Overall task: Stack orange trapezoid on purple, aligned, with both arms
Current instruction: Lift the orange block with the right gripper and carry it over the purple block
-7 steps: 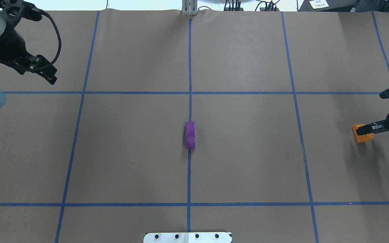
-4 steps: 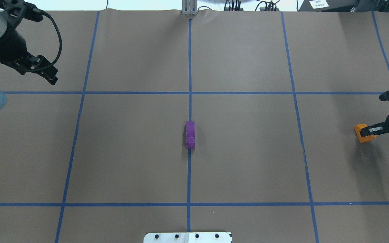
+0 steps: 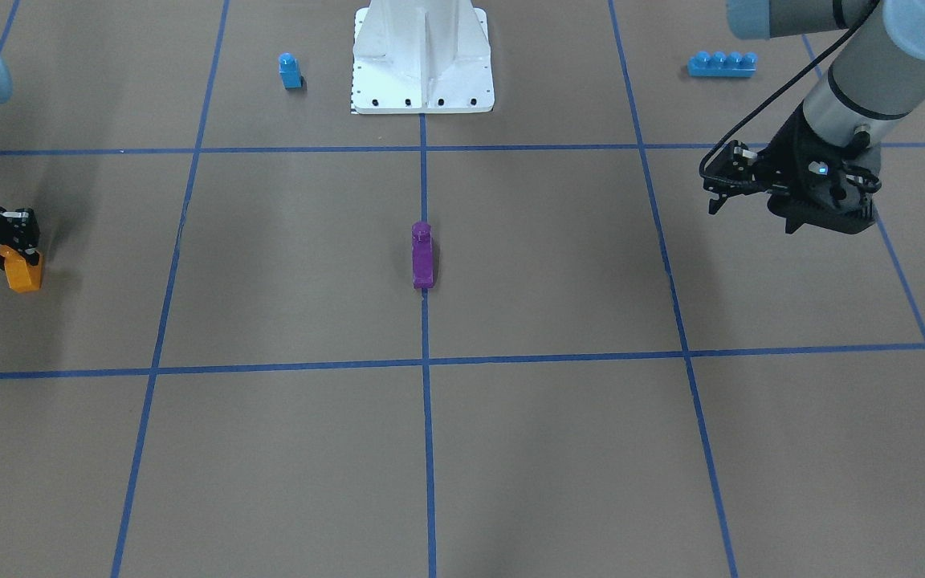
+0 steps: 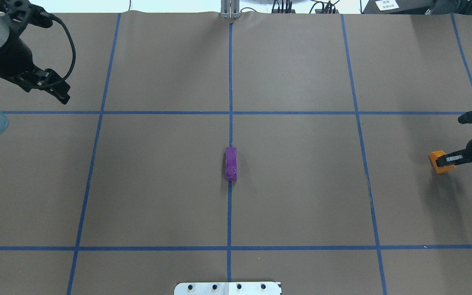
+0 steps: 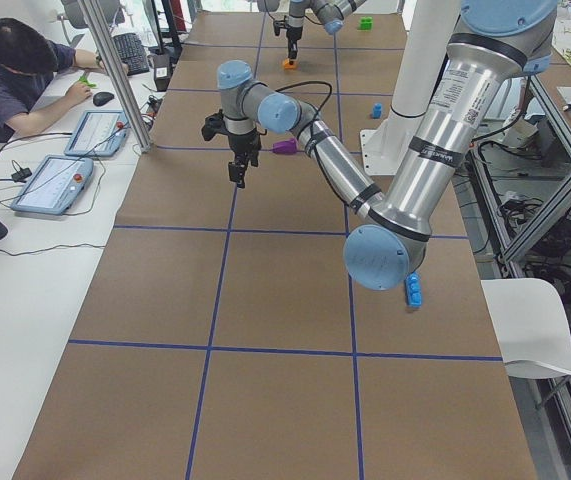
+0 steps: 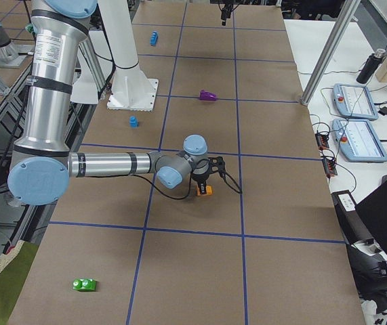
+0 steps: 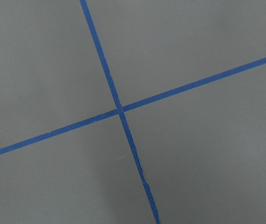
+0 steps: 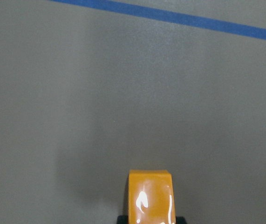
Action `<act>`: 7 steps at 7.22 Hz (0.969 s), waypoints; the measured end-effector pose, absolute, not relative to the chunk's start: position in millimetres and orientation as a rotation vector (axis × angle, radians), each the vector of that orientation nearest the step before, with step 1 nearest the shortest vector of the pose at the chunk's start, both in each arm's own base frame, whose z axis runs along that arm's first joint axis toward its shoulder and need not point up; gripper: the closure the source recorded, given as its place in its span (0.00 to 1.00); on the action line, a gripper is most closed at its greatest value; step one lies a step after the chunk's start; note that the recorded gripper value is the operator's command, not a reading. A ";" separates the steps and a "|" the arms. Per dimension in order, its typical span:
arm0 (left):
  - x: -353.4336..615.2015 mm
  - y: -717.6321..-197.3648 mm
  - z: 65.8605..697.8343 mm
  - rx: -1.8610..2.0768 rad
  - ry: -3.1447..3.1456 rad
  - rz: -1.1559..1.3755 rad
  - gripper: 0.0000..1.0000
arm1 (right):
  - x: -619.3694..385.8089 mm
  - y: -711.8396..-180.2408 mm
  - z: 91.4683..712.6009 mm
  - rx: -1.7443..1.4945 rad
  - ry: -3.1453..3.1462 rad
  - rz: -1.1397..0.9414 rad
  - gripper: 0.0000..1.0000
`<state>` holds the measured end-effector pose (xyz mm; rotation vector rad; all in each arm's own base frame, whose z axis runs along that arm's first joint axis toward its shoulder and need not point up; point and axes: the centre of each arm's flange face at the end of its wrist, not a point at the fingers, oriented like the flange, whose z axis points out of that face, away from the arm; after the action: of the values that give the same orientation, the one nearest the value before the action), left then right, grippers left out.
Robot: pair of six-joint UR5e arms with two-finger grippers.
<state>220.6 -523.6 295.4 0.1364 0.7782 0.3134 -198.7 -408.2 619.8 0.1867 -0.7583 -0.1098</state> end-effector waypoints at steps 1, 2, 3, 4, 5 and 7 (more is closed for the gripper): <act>220.5 -523.5 296.2 0.135 0.777 0.313 0.00 | -199.3 -408.6 619.0 0.186 -0.758 -0.111 1.00; 220.3 -523.1 297.0 0.134 0.777 0.313 0.00 | -201.1 -409.7 616.3 0.188 -0.760 -0.114 1.00; 220.2 -522.5 297.7 0.132 0.778 0.313 0.00 | -206.9 -415.2 608.2 0.198 -0.768 -0.120 1.00; 220.0 -522.1 298.5 0.131 0.779 0.313 0.00 | -220.6 -431.0 589.5 0.210 -0.778 -0.126 1.00; 220.3 -521.9 299.2 0.130 0.779 0.314 0.00 | -239.1 -454.6 561.3 0.214 -0.782 -0.128 1.00; 220.2 -520.8 305.8 0.119 0.775 0.311 0.00 | -280.5 -498.2 486.9 0.214 -0.789 -0.140 1.00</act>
<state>220.2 -520.8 305.8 0.1189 0.7750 0.3107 -280.5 -498.2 486.9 0.2144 -0.7889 -0.1395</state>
